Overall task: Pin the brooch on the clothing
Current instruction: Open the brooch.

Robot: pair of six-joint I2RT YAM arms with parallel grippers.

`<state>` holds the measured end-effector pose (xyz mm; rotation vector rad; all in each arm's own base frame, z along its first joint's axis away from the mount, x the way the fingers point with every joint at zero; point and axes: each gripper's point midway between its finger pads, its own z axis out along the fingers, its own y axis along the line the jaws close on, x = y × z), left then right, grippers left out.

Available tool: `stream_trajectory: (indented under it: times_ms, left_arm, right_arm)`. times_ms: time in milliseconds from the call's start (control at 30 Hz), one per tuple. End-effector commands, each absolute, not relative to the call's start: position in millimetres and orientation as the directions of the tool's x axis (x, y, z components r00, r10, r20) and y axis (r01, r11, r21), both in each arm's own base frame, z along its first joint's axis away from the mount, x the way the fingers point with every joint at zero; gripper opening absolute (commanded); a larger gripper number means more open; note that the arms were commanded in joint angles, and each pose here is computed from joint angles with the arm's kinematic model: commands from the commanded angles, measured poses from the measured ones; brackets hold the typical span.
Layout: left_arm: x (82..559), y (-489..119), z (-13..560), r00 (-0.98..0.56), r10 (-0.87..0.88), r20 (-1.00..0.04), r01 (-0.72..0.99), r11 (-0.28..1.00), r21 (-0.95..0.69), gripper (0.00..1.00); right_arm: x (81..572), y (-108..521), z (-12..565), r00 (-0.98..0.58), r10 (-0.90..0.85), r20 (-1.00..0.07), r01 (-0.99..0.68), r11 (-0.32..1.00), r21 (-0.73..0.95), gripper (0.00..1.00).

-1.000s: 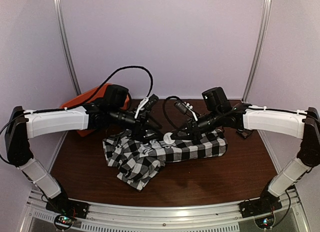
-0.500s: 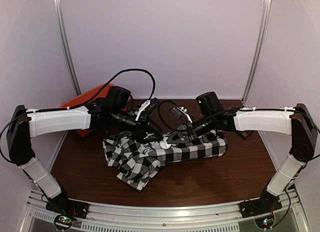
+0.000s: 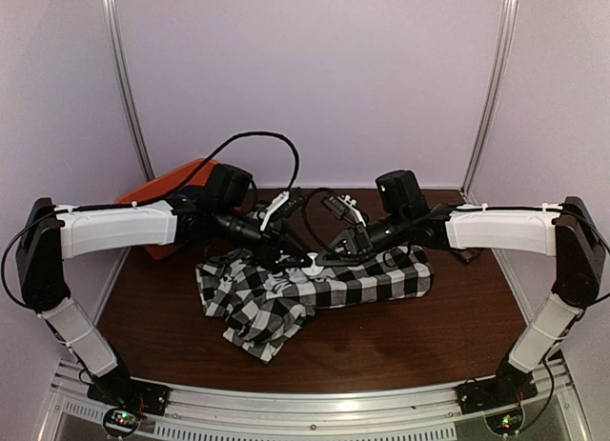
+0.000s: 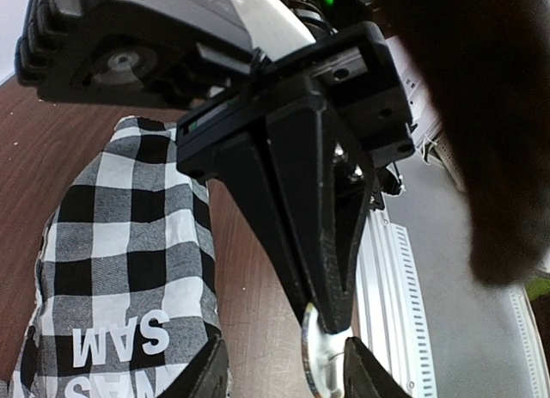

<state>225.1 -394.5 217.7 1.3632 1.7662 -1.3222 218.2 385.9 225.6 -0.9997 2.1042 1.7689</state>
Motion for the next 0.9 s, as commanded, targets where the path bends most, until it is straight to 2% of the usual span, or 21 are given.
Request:
stream_trajectory:
  times_ms: [0,400,500,867]
  left_arm:
    - [223.7,-399.2,222.7,-0.318,0.395,-0.862,0.935,-0.02,-0.354,0.45]
    - [222.2,-402.9,219.0,-0.32,0.399,-0.859,0.934,-0.018,-0.356,0.33]
    - [221.3,-404.4,216.7,-0.322,0.403,-0.856,0.933,-0.017,-0.359,0.33]
    - [222.9,-406.2,220.3,-0.32,0.383,-0.866,0.937,-0.006,-0.349,0.16]
  right_arm:
    - [216.5,389.8,236.3,-0.738,-0.343,-0.581,-0.62,0.002,0.785,0.0]
    - [216.9,391.0,234.3,-0.746,-0.343,-0.571,-0.609,0.005,0.793,0.0]
    - [215.9,391.3,234.6,-0.745,-0.344,-0.571,-0.609,0.002,0.793,0.0]
    - [212.0,392.3,237.8,-0.743,-0.344,-0.574,-0.608,-0.012,0.794,0.0]
